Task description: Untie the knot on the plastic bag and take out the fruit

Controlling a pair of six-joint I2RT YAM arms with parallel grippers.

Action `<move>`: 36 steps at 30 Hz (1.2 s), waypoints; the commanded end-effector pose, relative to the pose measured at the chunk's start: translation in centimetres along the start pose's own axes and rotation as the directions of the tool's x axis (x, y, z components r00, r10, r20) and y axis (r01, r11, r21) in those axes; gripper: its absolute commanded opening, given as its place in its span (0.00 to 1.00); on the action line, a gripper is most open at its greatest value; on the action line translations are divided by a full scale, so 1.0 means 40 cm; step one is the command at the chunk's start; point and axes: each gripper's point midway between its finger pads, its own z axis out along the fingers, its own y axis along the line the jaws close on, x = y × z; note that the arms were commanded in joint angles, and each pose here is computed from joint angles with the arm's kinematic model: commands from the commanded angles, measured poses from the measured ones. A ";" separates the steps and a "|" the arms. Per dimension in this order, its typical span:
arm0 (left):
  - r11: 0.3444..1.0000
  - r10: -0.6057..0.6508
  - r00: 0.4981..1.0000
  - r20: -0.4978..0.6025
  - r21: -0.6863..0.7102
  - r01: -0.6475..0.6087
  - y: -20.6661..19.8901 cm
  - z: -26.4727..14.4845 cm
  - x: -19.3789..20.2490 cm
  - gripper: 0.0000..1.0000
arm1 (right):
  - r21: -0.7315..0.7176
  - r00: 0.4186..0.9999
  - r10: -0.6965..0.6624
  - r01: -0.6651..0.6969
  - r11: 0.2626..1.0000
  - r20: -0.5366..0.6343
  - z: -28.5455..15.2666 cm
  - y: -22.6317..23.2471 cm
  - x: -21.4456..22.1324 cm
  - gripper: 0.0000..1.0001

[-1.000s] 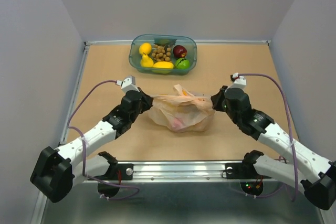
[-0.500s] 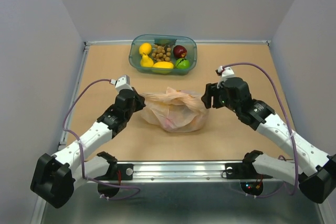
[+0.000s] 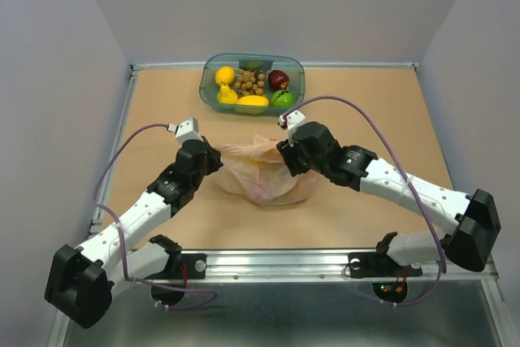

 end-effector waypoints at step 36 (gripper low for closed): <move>0.927 0.195 0.981 0.007 0.326 -0.186 -0.311 -0.173 -0.044 0.99 | 0.067 0.905 0.219 -0.260 0.963 0.364 -0.117 -0.108 -0.064 0.00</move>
